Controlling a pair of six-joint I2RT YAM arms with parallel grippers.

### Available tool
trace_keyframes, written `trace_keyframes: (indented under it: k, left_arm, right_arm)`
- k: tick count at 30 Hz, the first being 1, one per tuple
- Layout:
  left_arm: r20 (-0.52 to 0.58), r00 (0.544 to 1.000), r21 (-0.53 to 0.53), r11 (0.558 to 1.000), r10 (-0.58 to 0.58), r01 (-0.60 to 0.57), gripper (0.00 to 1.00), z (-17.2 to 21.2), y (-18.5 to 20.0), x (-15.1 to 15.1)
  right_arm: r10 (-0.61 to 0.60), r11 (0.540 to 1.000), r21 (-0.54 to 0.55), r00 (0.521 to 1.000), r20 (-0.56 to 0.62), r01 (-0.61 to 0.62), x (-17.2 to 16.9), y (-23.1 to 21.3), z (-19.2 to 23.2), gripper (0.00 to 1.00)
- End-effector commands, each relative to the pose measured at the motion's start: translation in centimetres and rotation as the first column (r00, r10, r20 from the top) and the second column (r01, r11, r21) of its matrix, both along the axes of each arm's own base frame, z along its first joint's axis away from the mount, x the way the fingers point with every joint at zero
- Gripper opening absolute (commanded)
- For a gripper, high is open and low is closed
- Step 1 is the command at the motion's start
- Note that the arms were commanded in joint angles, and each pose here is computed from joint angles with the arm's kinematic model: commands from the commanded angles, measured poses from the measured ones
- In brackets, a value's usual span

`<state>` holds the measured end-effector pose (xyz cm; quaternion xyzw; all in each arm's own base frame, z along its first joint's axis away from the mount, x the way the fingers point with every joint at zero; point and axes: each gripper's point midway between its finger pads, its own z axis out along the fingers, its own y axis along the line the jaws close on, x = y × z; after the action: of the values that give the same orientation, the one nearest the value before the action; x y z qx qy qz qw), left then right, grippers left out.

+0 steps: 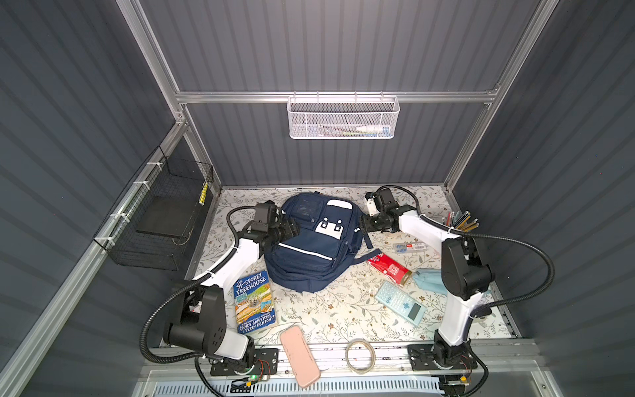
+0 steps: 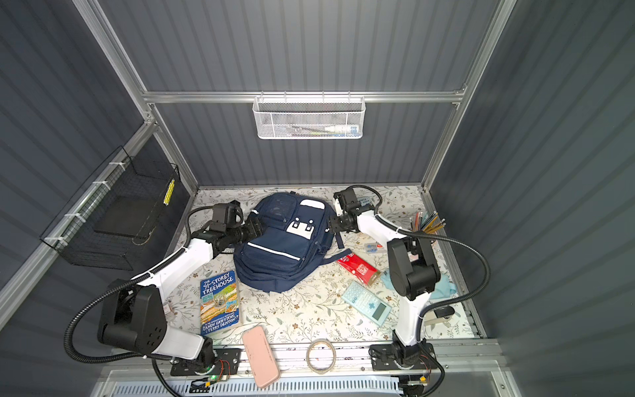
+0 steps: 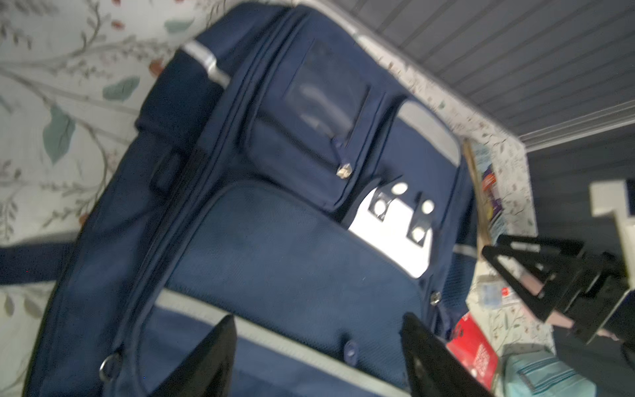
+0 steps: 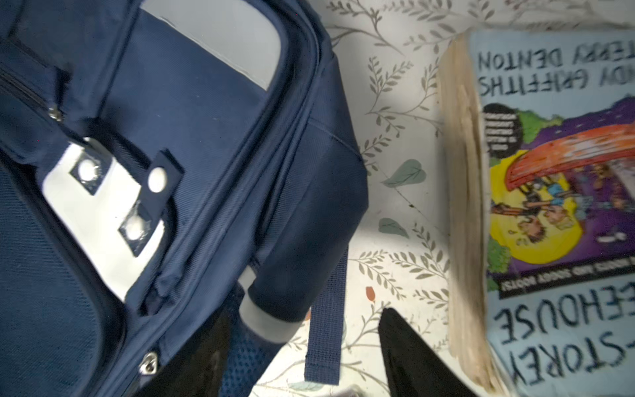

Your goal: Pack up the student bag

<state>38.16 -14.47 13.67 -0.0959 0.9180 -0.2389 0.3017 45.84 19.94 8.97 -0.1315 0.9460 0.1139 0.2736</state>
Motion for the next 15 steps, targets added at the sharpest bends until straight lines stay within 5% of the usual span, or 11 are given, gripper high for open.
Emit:
trace_keyframes:
  k: [1,4,8,11,15]
  left_arm:
    - [-0.116,0.993,0.004,1.0,-0.01,0.01,0.66,-4.0,-0.1,-2.3]
    - [-0.125,0.992,0.006,1.0,-0.011,0.012,0.59,-5.3,-0.1,-2.1]
    - [-0.128,0.991,0.023,0.999,-0.025,0.028,0.46,-6.7,-0.5,-0.5]
    - [-0.149,0.989,0.041,0.999,-0.022,0.029,0.33,-8.9,-0.7,0.6]
    - [-0.162,0.986,0.017,1.0,-0.022,0.025,0.33,-11.9,-1.6,2.3]
  right_arm:
    - [0.032,0.996,0.085,0.997,-0.074,-0.026,0.1,2.5,-1.2,0.7]
    - [-0.01,0.995,0.101,0.991,-0.132,0.023,0.5,2.8,-2.4,0.61]
    - [-0.054,0.989,0.124,0.986,-0.156,0.074,-0.1,2.3,-3.5,0.19]
    - [-0.052,0.988,0.136,0.984,-0.17,0.076,-1.4,2.0,-3.5,0.12]
    - [-0.114,0.974,0.176,0.98,-0.162,0.142,-3.7,0.9,-2.6,0.09]
